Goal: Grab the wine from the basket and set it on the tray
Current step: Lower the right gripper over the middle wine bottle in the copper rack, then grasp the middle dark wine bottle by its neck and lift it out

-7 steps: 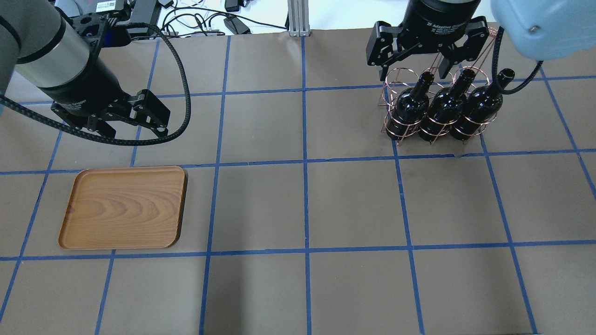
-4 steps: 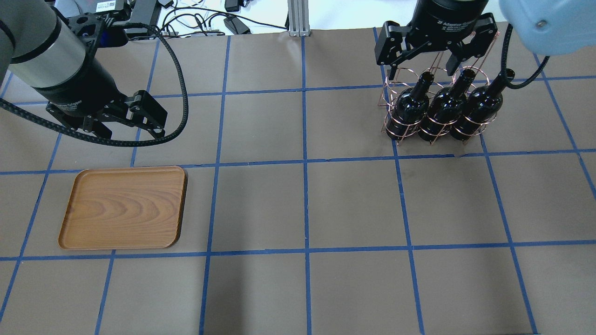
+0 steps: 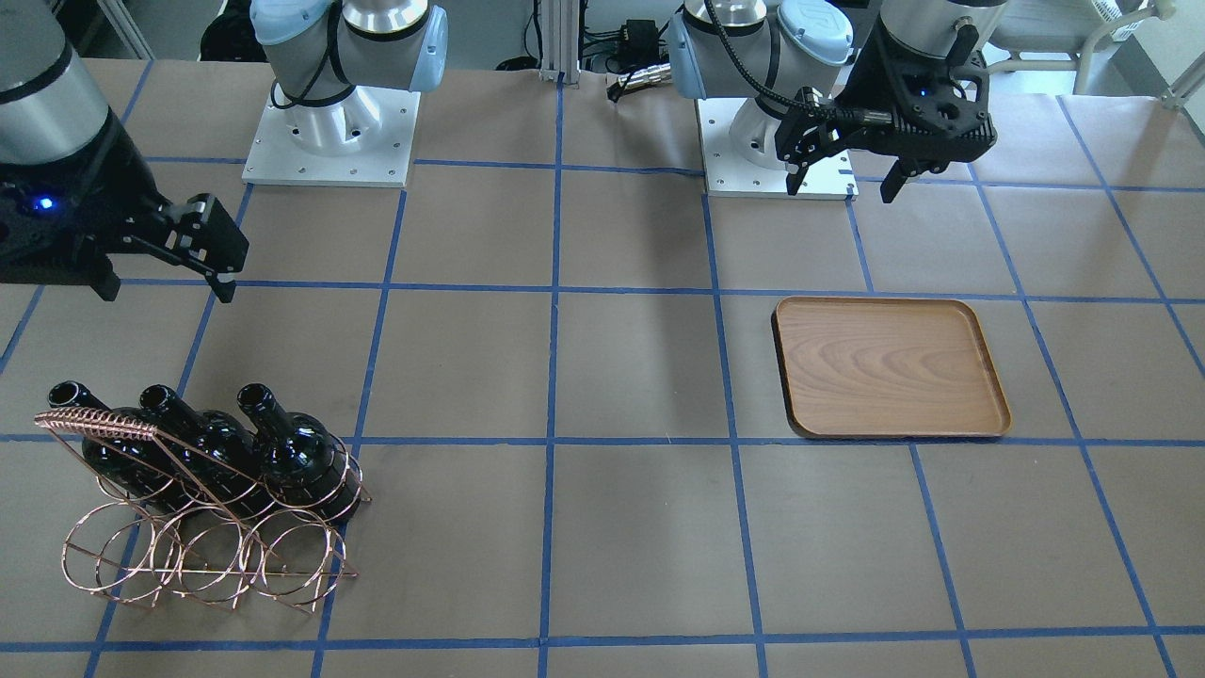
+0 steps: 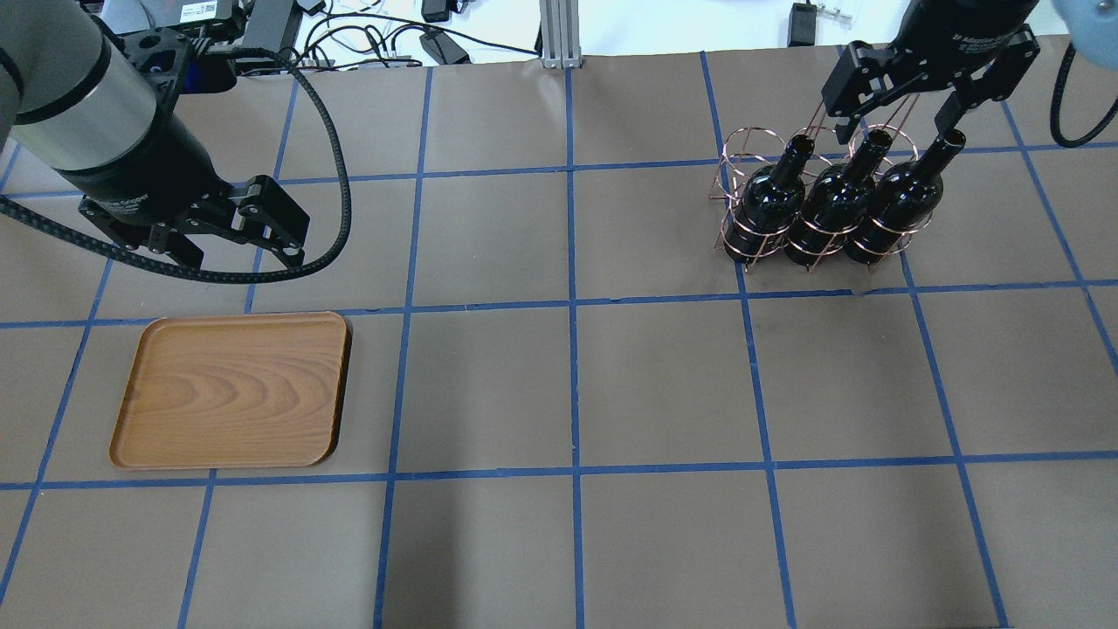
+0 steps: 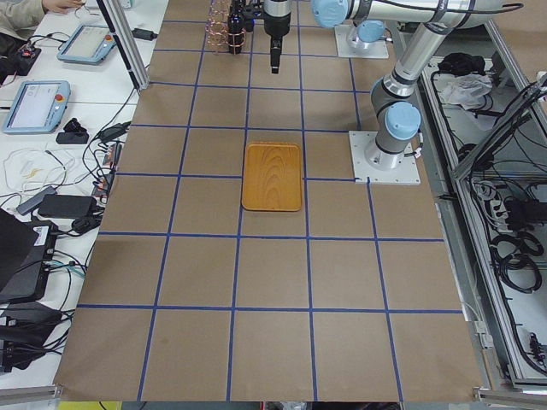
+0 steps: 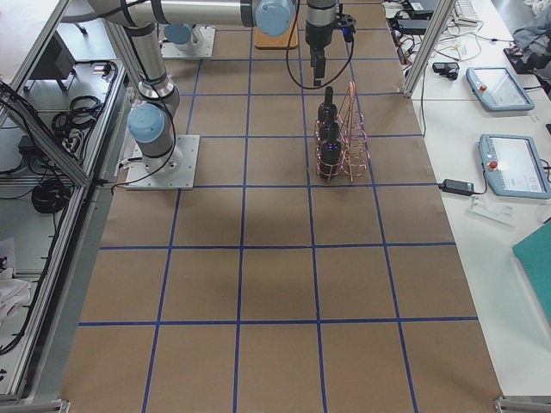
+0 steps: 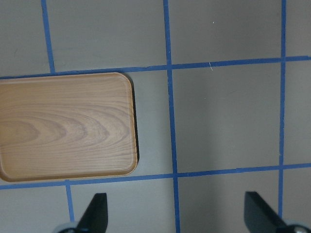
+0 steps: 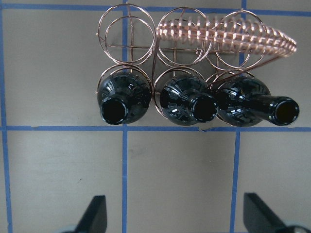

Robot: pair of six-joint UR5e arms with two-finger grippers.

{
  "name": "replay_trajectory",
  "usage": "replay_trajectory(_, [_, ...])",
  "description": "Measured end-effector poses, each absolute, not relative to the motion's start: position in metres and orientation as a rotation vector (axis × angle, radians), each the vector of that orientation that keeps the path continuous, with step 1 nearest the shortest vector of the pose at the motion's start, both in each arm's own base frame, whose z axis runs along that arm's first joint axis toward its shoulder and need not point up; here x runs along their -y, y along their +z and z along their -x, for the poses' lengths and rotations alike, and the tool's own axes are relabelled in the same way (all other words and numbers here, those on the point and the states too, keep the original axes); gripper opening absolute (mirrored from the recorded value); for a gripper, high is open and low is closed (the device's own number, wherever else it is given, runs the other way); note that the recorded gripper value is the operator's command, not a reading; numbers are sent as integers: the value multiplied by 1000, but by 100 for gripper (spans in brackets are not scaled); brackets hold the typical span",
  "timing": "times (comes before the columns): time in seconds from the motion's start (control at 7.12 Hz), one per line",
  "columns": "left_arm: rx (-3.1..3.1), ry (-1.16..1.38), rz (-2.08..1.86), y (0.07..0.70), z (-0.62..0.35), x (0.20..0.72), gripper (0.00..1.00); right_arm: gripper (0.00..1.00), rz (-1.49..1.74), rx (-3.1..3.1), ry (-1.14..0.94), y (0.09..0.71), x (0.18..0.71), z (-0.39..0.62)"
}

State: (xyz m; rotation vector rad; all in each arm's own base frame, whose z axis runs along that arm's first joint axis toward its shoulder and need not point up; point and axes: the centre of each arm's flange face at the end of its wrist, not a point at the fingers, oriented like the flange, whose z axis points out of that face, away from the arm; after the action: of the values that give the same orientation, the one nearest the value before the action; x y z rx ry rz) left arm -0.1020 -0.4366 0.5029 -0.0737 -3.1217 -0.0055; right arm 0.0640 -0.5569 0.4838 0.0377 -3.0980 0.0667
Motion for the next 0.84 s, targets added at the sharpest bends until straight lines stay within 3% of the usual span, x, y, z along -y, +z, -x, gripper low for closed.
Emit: replay_trajectory(0.84, [3125,-7,52,499,101,434,100,78,-14,3101,53,410,600,-45])
